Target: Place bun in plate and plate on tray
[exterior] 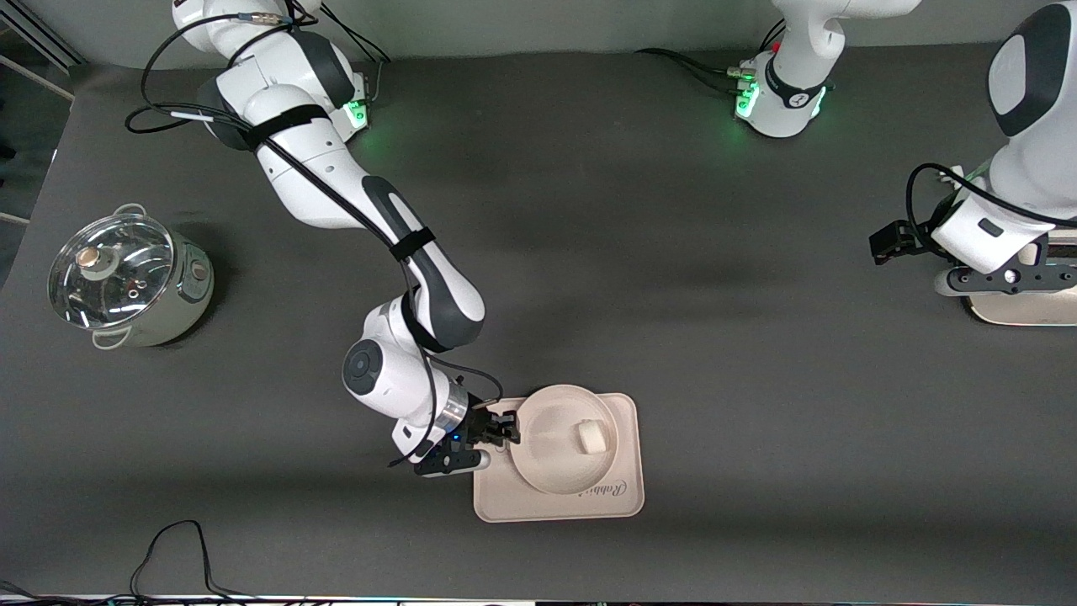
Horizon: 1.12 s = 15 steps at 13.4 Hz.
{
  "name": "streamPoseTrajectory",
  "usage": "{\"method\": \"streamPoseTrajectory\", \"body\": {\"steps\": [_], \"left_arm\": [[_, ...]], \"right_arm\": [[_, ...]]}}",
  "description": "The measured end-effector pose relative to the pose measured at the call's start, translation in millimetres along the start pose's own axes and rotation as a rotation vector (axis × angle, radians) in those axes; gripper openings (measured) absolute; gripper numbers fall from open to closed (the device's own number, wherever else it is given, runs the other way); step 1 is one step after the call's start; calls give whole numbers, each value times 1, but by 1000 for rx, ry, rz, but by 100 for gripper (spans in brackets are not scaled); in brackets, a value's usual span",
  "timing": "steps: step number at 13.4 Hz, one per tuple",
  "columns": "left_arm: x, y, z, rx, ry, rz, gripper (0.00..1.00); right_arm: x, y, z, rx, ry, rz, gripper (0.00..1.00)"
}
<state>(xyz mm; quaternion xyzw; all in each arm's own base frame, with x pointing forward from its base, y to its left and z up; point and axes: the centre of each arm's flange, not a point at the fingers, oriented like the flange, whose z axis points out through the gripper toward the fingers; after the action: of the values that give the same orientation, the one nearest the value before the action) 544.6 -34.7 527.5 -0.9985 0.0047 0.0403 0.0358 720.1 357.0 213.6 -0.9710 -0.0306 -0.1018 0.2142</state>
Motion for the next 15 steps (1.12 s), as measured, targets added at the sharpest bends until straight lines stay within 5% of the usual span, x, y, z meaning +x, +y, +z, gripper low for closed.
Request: {"method": "streamPoseTrajectory", "body": {"steps": [5,11,15], "left_arm": [[1,6,2,2,-5,11,100],[0,2,-4,3,-25,-4,100],[1,-8,-20,0,-8,-28,100]], "right_arm": [[11,-10,-72,1,-97,-34,100],[-28,40,-224,-170,-210,-95,100],[-46,51,-348,-366,-278,-176,100]]}}
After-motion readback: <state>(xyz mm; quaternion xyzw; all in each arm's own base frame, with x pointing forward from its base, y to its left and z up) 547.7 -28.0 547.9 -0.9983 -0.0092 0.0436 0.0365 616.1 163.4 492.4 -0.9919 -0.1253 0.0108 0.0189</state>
